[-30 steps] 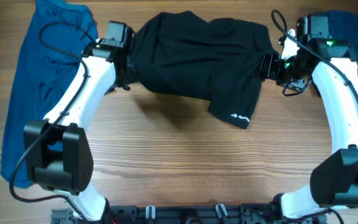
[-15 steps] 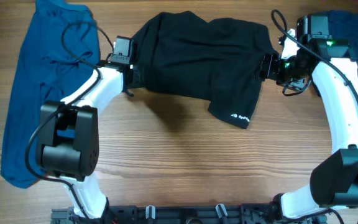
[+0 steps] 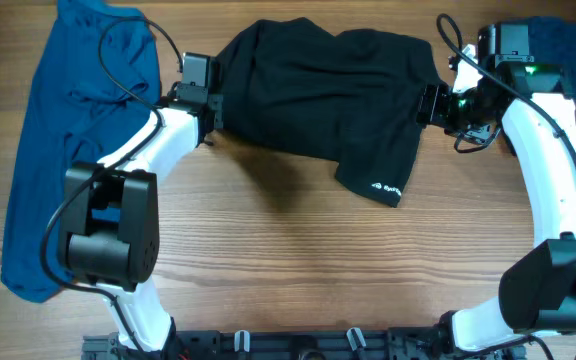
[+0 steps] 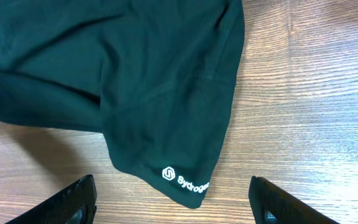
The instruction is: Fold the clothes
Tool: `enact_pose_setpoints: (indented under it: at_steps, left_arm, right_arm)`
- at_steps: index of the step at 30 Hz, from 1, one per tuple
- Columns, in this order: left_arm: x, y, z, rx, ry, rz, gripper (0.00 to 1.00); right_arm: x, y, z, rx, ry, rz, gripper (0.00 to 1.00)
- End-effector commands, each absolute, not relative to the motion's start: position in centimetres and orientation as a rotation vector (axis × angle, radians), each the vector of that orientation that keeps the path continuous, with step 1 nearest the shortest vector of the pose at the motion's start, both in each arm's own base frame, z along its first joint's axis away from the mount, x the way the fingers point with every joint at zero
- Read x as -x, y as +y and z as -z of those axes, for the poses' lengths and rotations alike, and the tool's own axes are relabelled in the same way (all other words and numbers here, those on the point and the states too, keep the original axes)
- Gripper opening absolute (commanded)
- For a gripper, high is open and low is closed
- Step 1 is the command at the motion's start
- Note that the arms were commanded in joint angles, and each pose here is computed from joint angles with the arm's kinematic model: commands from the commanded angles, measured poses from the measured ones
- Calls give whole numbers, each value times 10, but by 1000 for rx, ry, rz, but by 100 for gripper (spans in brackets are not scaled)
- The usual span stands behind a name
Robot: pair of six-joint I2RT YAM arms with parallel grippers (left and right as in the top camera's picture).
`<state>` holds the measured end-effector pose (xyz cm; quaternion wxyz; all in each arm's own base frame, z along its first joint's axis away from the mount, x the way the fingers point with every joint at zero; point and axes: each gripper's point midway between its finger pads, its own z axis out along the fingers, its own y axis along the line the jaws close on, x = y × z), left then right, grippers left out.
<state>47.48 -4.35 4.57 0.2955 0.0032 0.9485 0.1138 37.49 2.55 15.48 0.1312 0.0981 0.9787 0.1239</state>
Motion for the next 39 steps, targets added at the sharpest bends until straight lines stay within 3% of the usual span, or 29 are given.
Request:
enact_pose_setpoints:
  at_steps: [1, 4, 9, 12, 16, 22, 26, 33, 39]
  left_arm:
    - [-474, -40, -39, -8, 2533, -312, 39]
    - [-480, -40, -43, 3, 2503, -309, 23]
    - [-489, -27, -100, 96, 2399, -377, 8]
    - [-482, -26, -154, 141, 2337, -339, 8]
    - [-455, -25, -185, 247, 2337, -263, 4]
    - [-420, -42, -169, 210, 2507, -125, 4]
    - [-418, -43, -168, 205, 2518, -125, 4]
    - [-420, -44, -169, 206, 2512, -122, 4]
    - [-420, -44, -169, 206, 2512, -122, 4]
  right_arm:
    - [-374, 29, -152, -265, 2849, -377, 79]
    - [-375, 29, -152, -264, 2846, -377, 79]
    - [-375, 29, -152, -263, 2846, -377, 79]
    - [-376, 29, -153, -263, 2843, -377, 79]
    - [-375, 29, -152, -263, 2843, -378, 79]
    - [-354, 31, -146, -321, 2931, -392, 77]
    - [-335, 55, -128, -262, 2997, -539, 75]
    - [-304, 101, -79, -184, 3101, -525, 72]
    - [-304, 100, -57, -356, 3062, -151, 66]
